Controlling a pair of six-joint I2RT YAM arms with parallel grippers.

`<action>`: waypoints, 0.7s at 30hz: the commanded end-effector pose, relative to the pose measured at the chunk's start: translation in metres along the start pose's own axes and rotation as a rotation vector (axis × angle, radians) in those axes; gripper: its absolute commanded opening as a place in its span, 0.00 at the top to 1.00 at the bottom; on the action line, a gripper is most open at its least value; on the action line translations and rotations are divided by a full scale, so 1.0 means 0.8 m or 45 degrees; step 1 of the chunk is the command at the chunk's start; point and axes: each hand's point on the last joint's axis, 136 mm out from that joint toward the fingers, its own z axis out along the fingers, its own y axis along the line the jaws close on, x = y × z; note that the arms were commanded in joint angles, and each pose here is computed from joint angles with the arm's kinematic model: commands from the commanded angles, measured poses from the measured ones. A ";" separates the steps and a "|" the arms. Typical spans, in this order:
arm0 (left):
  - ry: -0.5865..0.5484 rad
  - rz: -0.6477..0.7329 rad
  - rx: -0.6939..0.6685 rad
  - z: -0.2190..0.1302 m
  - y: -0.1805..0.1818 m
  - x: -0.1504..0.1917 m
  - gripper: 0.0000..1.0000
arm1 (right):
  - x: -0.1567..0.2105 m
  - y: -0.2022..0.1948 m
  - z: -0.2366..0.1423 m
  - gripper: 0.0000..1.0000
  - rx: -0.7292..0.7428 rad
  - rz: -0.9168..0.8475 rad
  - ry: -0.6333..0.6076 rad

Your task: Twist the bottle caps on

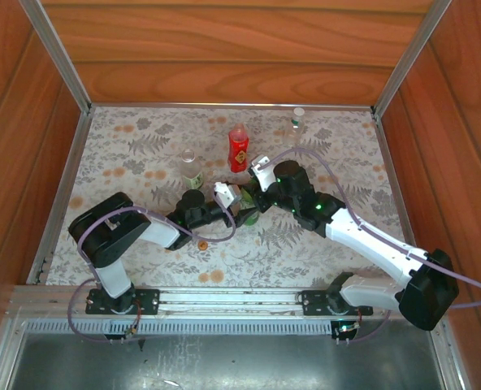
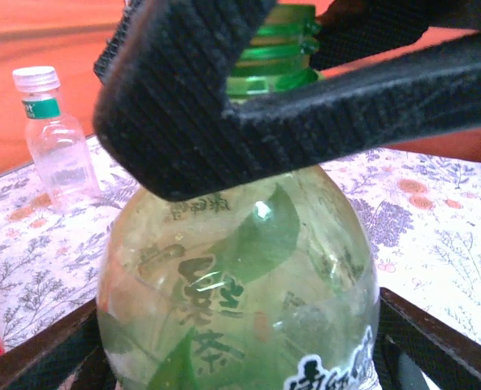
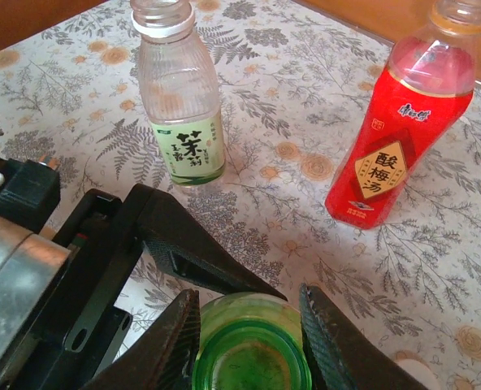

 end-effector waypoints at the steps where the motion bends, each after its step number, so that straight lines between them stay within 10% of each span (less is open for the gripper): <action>1: -0.070 0.006 0.028 -0.001 -0.009 -0.020 0.25 | 0.006 -0.003 0.001 0.72 0.026 0.039 0.017; 21: -0.086 -0.009 0.047 0.012 -0.008 -0.023 0.24 | 0.007 0.000 -0.001 0.70 0.005 0.083 0.032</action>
